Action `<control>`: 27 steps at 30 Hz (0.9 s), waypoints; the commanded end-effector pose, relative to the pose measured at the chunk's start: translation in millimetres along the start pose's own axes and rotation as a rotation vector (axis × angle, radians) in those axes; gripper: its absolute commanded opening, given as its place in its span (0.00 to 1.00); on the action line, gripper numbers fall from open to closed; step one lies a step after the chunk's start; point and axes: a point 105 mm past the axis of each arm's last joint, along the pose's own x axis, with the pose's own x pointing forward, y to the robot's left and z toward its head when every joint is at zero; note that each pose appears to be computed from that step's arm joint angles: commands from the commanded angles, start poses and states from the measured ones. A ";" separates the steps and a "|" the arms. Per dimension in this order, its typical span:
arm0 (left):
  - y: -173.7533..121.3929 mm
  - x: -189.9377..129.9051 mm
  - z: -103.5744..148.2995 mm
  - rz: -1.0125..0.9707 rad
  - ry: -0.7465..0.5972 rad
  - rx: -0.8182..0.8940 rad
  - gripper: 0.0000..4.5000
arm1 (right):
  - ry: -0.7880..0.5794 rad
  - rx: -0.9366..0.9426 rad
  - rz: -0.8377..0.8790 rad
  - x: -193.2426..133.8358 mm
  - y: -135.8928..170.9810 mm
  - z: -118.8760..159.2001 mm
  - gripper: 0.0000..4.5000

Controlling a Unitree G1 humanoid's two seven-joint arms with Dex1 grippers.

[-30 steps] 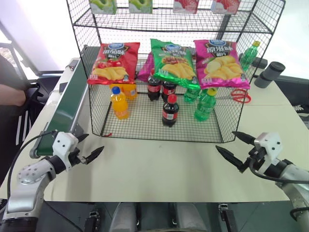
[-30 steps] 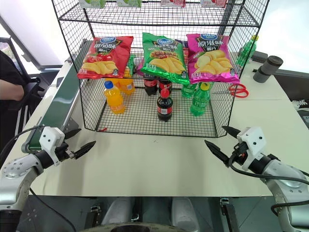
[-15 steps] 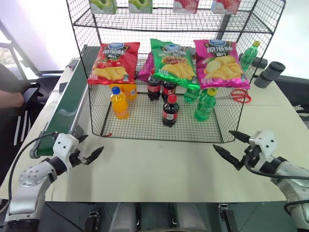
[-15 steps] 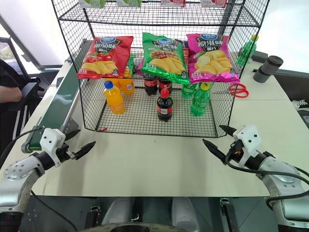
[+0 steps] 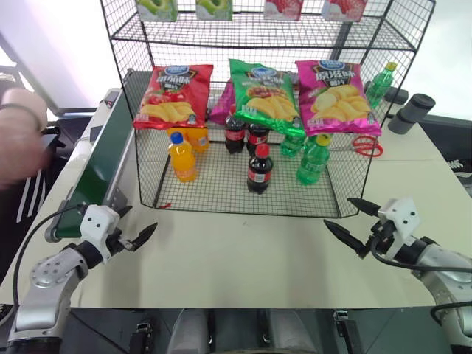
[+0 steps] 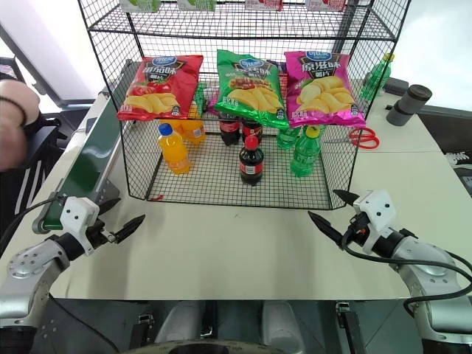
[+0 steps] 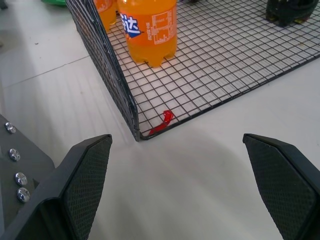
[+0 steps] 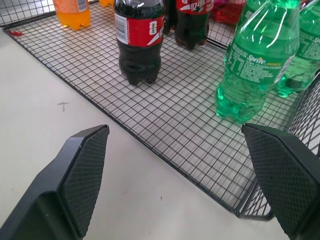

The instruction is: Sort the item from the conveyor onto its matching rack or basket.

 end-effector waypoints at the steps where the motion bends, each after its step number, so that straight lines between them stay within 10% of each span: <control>1: 2.8 -0.7 14.3 0.012 -0.044 0.033 1.00 | -0.031 -0.017 -0.007 1.8 -1.5 7.1 0.98; 27: -4.0 1.0 11.0 -0.012 -0.034 0.020 1.00 | -0.028 -0.016 -0.022 0.1 0.3 9.3 0.98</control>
